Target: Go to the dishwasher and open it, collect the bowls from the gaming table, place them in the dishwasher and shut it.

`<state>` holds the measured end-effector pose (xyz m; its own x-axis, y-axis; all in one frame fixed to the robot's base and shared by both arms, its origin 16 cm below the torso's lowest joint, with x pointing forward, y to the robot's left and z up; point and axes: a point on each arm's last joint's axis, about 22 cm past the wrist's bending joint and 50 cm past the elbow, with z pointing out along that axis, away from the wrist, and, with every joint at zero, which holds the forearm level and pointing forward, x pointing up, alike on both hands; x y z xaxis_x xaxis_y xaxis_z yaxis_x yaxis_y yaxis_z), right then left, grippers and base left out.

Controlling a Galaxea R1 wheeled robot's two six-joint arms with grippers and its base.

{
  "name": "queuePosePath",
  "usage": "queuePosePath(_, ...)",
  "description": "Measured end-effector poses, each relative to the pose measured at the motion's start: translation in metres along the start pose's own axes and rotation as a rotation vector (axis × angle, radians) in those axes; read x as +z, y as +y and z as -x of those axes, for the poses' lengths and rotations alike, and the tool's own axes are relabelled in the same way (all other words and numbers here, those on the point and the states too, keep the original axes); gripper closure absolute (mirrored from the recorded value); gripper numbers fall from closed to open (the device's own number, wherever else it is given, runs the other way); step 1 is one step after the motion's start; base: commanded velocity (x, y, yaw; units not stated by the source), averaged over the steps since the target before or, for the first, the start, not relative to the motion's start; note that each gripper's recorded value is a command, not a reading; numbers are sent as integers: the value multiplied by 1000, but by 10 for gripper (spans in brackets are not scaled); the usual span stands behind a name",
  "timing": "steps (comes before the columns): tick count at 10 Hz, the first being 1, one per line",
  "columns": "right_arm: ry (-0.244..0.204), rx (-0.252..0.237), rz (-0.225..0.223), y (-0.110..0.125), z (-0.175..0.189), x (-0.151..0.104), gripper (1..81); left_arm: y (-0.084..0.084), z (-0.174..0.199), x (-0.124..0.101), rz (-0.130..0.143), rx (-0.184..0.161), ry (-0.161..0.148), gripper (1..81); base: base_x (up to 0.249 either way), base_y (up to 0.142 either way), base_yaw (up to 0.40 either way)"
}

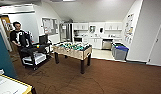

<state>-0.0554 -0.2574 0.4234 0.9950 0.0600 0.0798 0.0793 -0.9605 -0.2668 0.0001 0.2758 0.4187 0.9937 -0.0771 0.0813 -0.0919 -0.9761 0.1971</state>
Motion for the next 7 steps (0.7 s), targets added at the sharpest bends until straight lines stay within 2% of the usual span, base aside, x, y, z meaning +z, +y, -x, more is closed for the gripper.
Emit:
queuePosePath(5, 0, 0, 0, 0, 0, 0, 811, -1, 0, 0, -1, 0, 1, 811, 0, 0, -373)
queuePosePath(7, -6, 0, -1, -1, 5, 0, 811, 0, -1, 0, -1, 0, 2, 811, 0, 0, -50)
